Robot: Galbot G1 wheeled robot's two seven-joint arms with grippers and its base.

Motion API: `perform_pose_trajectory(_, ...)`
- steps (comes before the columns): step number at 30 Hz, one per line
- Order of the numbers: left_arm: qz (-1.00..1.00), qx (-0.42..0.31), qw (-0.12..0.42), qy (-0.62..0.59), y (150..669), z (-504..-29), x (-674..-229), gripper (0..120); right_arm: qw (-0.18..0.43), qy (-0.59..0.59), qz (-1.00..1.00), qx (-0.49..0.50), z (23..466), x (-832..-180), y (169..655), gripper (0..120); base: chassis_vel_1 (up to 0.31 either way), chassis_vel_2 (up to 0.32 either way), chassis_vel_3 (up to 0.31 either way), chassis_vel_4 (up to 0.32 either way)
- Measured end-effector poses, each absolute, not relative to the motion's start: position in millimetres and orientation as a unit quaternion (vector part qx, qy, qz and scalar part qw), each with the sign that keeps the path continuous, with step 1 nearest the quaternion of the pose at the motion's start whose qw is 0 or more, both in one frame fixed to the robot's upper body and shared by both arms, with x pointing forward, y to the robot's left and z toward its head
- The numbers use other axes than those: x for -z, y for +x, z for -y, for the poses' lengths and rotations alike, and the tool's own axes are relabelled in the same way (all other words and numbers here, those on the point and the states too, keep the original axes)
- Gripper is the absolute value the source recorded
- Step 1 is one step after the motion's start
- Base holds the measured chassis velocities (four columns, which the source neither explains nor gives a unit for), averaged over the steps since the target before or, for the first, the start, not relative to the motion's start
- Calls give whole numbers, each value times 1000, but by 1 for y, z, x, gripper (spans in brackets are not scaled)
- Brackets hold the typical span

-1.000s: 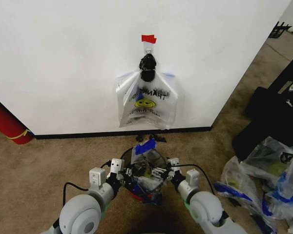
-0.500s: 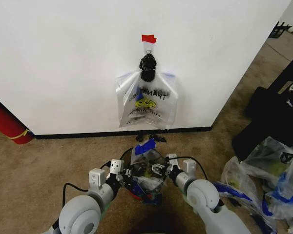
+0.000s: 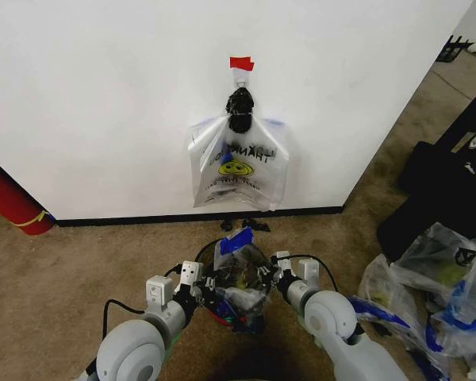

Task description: Pick up the garbage bag from the wall and place it over the trash bin.

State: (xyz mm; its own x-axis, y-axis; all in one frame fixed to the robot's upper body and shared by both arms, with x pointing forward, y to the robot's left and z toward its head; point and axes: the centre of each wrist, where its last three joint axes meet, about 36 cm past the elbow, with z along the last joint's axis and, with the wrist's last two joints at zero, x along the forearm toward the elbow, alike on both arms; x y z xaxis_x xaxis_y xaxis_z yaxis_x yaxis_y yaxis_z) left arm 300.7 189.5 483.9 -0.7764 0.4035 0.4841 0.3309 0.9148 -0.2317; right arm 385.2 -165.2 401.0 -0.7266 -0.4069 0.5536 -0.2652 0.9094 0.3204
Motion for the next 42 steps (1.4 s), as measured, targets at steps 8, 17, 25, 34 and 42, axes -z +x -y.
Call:
perform_pose_trajectory(8, 940, -72, 266, -204, 295, -187, -490, 0, 298, 156, 929, 156, 163, -390, 375, 0, 0, 0, 0, 0)
perform_pose_trajectory(17, 953, -63, 213, -204, 280, -182, -511, 0, 122, 183, 941, 259, 180, -317, 341, 0, 0, 0, 0, 0)
perform_pose_trajectory(25, 962, -45, 185, -196, 267, -183, -526, 0, 8, 236, 945, 226, 208, -284, 344, 0, 0, 0, 0, 0)
perform_pose_trajectory(34, 969, -23, 171, -179, 258, -186, -534, 0, -9, 194, 952, 238, 204, -282, 352, 0, 0, 0, 0, 0)
perform_pose_trajectory(42, 977, 26, 173, -124, 282, -198, -514, 0, 10, 190, 951, 244, 214, -290, 352, 0, 0, 0, 0, 0)
